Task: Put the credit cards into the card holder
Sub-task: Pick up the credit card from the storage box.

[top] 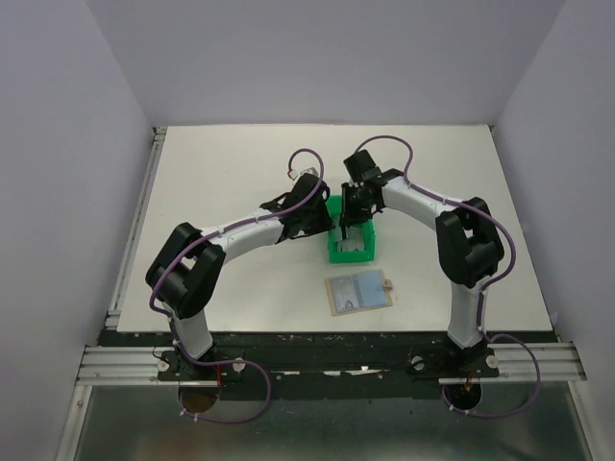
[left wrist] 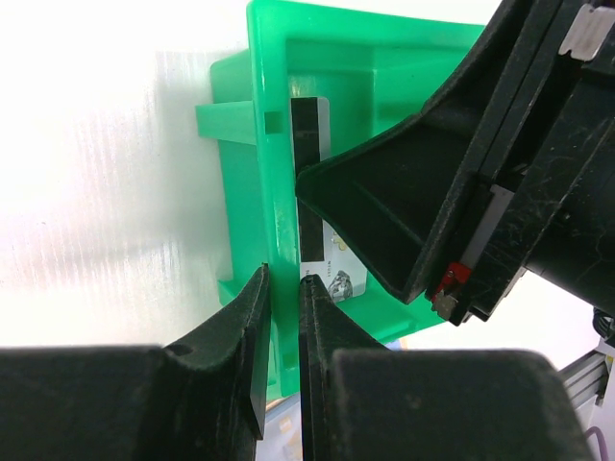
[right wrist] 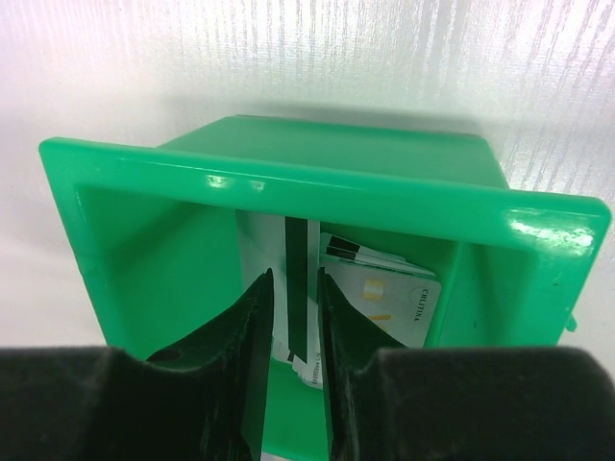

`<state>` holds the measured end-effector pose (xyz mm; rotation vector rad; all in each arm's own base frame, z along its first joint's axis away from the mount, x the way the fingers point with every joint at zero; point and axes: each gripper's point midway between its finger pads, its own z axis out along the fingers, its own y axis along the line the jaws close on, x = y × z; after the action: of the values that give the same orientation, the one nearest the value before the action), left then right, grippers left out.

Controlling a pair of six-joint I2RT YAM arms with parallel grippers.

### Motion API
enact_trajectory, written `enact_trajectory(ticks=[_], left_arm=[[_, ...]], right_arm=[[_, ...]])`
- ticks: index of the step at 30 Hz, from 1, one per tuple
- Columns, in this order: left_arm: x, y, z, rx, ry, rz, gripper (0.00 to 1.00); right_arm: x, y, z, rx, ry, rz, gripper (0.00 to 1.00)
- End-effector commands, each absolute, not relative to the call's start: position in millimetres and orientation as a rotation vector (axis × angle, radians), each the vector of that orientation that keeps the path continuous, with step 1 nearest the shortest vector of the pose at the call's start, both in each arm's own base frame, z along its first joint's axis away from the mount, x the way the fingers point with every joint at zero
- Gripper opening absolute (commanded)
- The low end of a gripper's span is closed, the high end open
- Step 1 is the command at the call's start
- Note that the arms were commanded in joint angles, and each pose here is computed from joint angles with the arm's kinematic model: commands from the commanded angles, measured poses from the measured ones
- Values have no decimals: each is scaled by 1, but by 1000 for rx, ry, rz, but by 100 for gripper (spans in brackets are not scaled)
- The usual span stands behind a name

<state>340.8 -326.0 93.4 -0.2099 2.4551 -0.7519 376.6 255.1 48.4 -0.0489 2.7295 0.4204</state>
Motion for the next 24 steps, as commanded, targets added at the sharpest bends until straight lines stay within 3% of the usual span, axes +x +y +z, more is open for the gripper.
enact_trajectory(ticks=[1, 24], left_arm=[[339, -327, 94, -207, 2453, -747, 17], [338, -324, 90, -213, 2463, -739, 17]], right_arm=[[372, 271, 57, -70, 2701, 539, 32], [364, 284, 62, -96, 2651, 690, 30]])
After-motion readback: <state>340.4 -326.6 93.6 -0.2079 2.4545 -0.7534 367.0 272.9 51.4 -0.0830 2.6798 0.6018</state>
